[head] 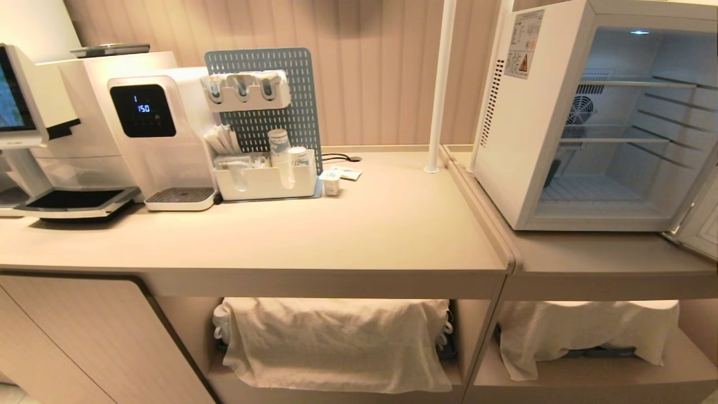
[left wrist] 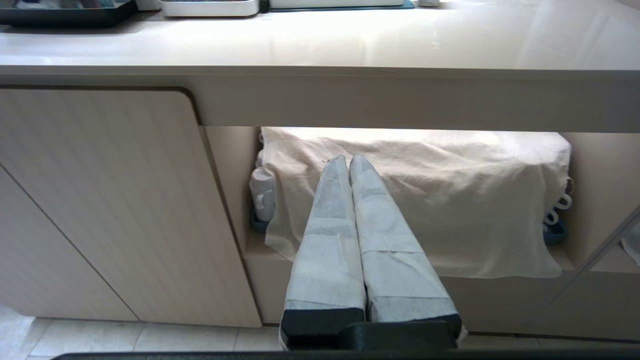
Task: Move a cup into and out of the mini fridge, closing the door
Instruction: Place the paper cup on the table
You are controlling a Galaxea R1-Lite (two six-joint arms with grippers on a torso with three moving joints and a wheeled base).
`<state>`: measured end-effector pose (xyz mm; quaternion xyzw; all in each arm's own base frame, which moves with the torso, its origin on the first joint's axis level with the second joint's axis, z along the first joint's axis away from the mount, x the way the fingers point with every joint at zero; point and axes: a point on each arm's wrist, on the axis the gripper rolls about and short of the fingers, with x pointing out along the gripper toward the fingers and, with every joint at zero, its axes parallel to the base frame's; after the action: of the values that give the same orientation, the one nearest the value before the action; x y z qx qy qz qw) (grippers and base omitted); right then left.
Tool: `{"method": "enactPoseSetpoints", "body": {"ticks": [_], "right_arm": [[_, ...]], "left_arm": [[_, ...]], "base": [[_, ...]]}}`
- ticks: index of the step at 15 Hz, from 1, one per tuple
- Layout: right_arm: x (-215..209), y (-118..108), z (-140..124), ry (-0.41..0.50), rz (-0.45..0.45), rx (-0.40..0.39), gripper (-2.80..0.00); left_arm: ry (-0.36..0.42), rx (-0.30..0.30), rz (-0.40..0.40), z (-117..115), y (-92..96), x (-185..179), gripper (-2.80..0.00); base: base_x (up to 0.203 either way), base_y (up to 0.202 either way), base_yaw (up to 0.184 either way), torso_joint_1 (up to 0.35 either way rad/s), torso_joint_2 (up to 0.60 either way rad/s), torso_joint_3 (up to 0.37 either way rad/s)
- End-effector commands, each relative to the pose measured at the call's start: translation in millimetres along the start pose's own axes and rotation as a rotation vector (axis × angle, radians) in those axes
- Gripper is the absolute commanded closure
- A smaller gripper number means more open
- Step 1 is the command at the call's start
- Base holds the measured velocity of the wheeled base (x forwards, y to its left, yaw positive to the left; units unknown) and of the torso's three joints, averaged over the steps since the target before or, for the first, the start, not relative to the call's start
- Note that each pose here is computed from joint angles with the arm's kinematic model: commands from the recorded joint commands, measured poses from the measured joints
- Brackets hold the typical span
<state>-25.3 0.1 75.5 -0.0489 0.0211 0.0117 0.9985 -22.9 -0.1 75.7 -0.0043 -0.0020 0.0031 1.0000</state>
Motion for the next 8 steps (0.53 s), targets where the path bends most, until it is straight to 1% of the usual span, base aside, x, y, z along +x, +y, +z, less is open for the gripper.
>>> {"method": "enactPoseSetpoints", "body": {"ticks": [1, 8], "right_arm": [[0.1, 0.0, 0.1, 0.001, 0.002, -0.002, 0.00], [0.1, 0.0, 0.2, 0.000, 0.000, 0.001, 0.00]], "left_arm": [[-0.001, -0.001, 0.000, 0.0, 0.0, 0.0, 0.00], [-0.001, -0.003, 0.001, 0.0, 0.0, 0.0, 0.00]], "base": [[0.000, 0.194, 0.004, -0.005, 0.01, 0.001], [0.000, 0.193, 0.000, 0.002, 0.00, 0.002]]}}
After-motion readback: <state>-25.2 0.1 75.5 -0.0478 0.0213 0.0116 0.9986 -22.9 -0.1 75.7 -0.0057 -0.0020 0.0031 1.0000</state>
